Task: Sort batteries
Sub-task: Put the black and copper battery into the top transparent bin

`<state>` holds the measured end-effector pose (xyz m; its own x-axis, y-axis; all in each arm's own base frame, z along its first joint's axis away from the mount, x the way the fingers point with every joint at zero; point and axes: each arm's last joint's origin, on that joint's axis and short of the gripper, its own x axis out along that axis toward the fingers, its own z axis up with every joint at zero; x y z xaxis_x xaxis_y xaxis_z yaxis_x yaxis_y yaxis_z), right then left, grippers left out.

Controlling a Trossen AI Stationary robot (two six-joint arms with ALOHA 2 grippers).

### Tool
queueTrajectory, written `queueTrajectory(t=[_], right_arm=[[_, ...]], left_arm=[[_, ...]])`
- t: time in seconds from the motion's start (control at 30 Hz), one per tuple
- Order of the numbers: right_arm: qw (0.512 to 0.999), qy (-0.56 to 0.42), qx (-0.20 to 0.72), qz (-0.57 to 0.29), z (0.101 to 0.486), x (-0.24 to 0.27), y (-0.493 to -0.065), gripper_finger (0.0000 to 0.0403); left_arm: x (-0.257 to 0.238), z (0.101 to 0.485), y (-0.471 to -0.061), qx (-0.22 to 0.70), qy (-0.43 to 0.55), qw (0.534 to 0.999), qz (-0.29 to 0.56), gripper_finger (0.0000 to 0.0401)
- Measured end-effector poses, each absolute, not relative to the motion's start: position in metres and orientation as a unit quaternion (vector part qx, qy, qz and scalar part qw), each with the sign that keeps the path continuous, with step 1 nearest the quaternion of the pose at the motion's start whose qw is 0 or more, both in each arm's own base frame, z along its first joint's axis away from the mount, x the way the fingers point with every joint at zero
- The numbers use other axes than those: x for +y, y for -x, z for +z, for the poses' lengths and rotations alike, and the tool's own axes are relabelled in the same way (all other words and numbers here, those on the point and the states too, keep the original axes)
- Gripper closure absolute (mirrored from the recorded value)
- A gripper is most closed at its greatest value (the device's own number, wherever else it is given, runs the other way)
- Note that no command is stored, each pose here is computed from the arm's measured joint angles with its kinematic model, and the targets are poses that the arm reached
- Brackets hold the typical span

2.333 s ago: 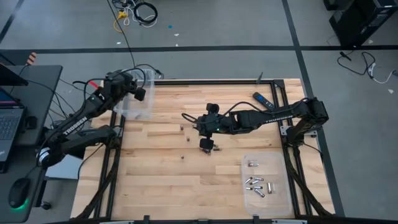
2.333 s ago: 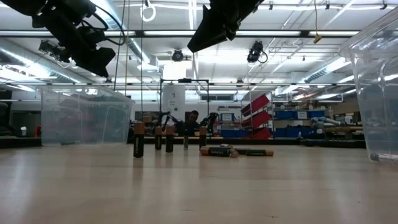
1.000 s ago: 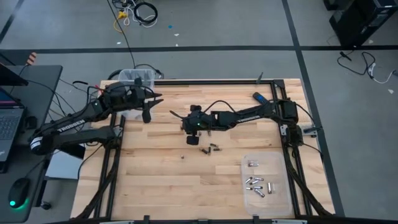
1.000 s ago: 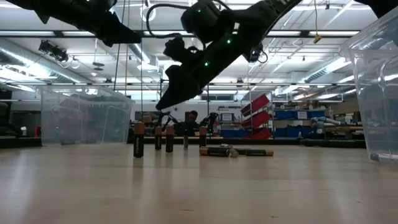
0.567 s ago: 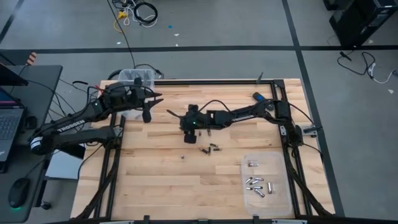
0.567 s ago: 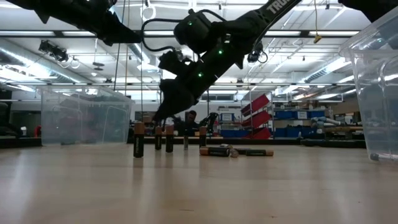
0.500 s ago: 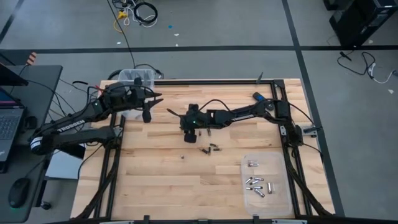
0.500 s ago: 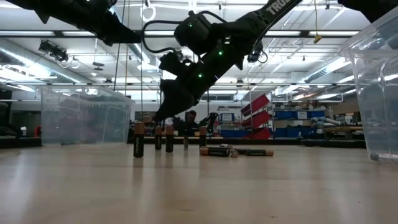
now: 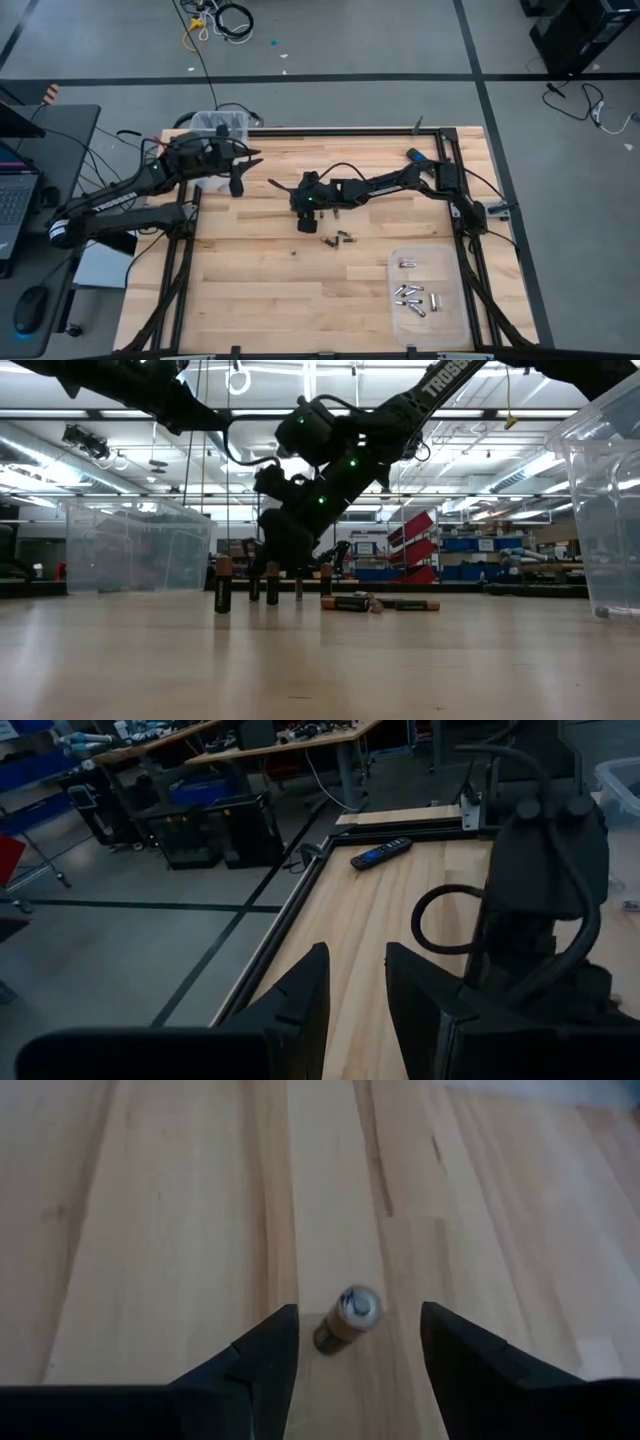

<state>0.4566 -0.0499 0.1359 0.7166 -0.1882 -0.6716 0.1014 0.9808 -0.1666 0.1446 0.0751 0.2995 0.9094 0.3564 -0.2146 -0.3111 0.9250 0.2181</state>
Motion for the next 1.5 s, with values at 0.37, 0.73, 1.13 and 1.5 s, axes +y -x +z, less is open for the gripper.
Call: queueTrajectory(t=[0.37, 0.73, 1.13, 1.5], right_arm=[[0.926, 0.056, 0.366, -0.075, 0.137, -0.055, -0.456, 0.0239], [0.930, 0.054, 0.357, -0.069, 0.138, -0.057, -0.457, 0.0277], [0.922, 0.036, 0.380, -0.059, 0.107, -0.058, -0.460, 0.0311], [0.924, 0.039, 0.375, -0.058, 0.107, -0.058, -0.461, 0.0347]], left_arm=[[0.082, 0.290, -0.157, 0.155, -0.079, 0.970, 0.168, 0.0302], [0.088, 0.286, -0.169, 0.149, -0.080, 0.971, 0.168, 0.0302], [0.088, 0.286, -0.169, 0.148, -0.080, 0.972, 0.166, 0.0302], [0.088, 0.286, -0.169, 0.151, -0.079, 0.972, 0.164, 0.0302]])
